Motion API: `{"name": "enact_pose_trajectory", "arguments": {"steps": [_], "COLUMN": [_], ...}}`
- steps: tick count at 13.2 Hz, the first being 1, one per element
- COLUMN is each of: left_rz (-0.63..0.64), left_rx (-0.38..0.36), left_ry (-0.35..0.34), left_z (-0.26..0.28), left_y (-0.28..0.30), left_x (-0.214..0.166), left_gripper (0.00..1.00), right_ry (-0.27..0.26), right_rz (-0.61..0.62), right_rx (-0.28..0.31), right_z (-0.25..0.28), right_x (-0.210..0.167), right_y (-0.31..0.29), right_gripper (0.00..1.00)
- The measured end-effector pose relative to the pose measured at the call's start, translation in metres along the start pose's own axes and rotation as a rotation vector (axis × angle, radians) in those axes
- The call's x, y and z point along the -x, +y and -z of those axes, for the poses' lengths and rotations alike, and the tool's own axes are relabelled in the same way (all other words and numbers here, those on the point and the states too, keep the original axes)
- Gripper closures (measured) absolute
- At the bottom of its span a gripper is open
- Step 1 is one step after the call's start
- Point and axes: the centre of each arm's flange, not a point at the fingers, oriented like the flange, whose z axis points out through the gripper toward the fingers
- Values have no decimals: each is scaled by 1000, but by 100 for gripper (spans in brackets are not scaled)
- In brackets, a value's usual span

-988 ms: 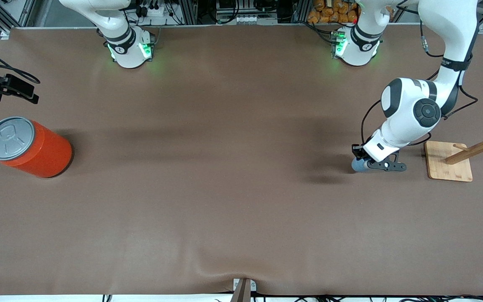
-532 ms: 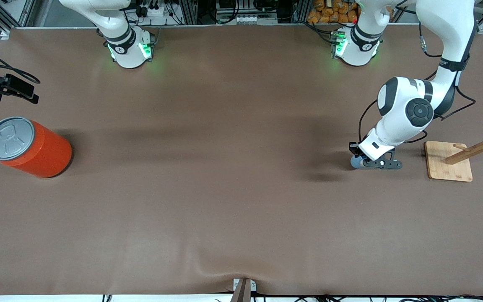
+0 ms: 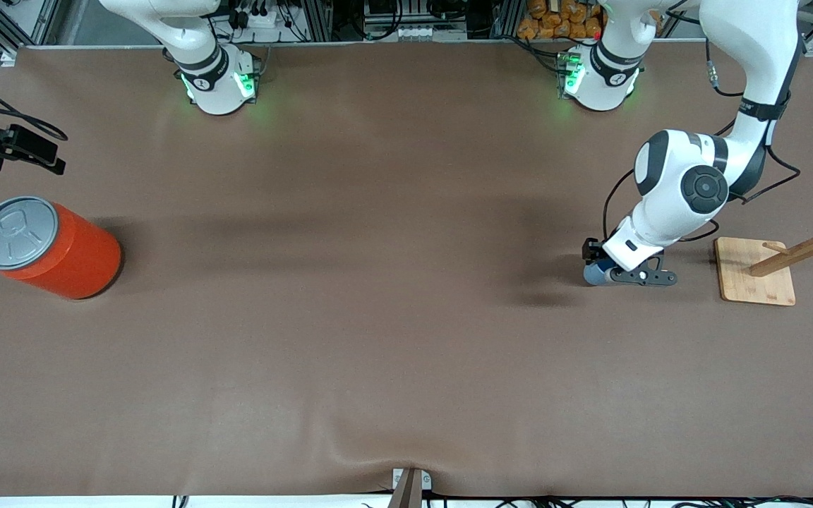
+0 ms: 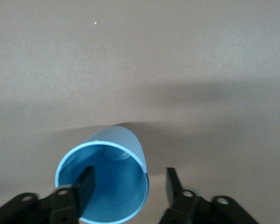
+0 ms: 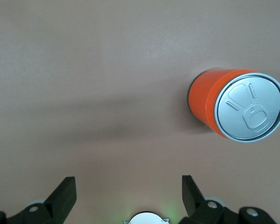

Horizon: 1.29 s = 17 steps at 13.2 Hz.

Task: Flip cup
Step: 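Rotate the cup upright and lower it onto the table with the left gripper, then open the left gripper and raise it away from the upright cup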

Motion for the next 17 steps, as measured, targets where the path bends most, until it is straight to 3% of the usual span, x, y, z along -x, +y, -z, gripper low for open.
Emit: {"name": "enact_pose_trajectory", "arguments": {"steps": [2, 5, 9, 17], "left_rz": [1, 0, 1, 59], "left_rx": [-3, -6, -2, -3], "left_ry": [-25, -55, -18, 25], "left_z": [17, 71, 133, 200], "left_y": [1, 5, 7, -28], "left_x": [-9, -33, -56, -75], "left_gripper": [1, 0, 0, 0], "right_ry": [0, 0, 0, 0], "right_rz": [0, 0, 1, 1], "right_rx": [0, 0, 0, 0], "right_z": [0, 0, 0, 0], "right_x": [0, 0, 0, 0], "right_y": [0, 0, 0, 0], "right_gripper": [0, 0, 0, 0]}}
